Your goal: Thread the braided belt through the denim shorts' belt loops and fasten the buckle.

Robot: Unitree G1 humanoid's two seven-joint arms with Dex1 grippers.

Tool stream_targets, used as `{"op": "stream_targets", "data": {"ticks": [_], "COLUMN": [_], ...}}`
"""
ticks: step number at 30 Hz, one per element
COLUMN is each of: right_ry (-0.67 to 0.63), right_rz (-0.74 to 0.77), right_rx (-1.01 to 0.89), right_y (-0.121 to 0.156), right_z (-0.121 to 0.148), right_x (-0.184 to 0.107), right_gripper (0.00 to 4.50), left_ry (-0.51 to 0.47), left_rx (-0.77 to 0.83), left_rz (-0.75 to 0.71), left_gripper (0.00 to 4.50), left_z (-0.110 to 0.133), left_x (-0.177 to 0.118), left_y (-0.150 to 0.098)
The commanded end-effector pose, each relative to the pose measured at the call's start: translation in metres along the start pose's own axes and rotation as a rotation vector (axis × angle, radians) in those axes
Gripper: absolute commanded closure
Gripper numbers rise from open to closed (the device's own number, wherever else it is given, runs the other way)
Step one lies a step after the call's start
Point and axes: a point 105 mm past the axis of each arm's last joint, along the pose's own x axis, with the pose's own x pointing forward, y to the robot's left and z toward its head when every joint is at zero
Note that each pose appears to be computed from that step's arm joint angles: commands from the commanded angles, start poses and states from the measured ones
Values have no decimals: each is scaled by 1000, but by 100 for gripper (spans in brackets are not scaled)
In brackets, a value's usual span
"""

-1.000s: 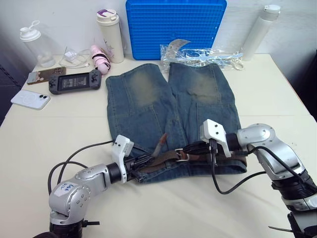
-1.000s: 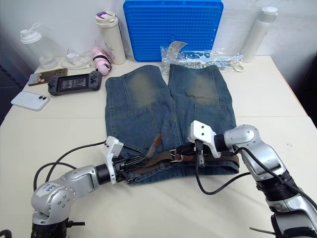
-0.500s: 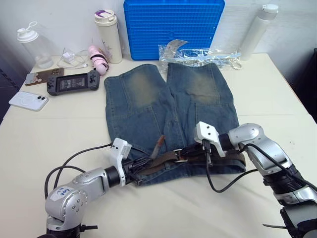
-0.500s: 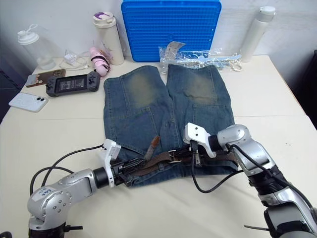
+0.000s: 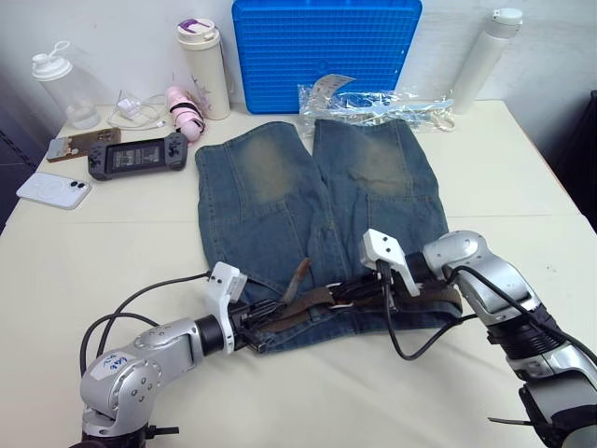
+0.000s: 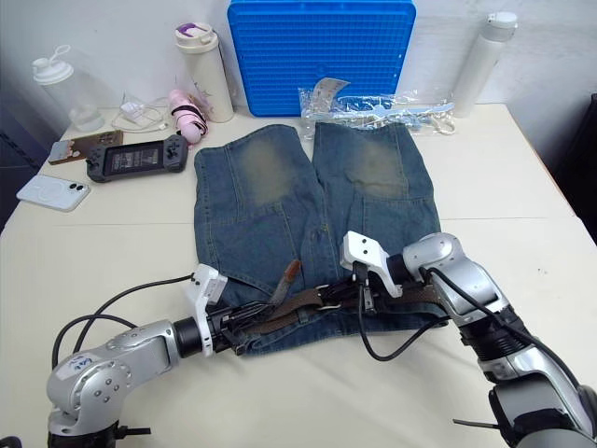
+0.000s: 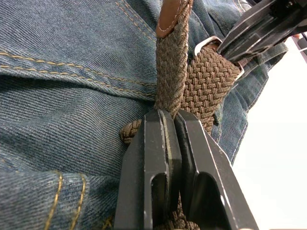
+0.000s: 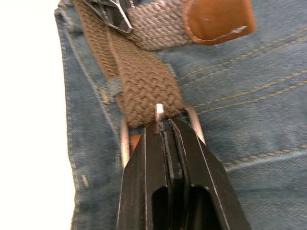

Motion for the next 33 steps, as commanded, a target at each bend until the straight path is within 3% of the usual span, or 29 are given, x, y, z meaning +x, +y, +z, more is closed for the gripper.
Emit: {"op": "stream_targets", "data": {"ticks": [1,10,22,33], "right_ry": [-42,-14,-48,4], "right_rz": [31,38,40,43], "right_rx": [-8,9,23,47], "right_y": [4,3,-1,-3], "right_z": [14,6,18,1], "right_x": [-6,3,-9,2], "right_gripper": [442,442,442,442], "left_ry": [122,124,119,118], "left_rx": [-69,-58,-66,-63], "left_rz": [42,45,48,47], "left_gripper": [450,450,450,450], "left_z": [-31,-30,-31,-31], "left_x": [-2,-2,-2,-1], "left_y": [8,9,8,7]}}
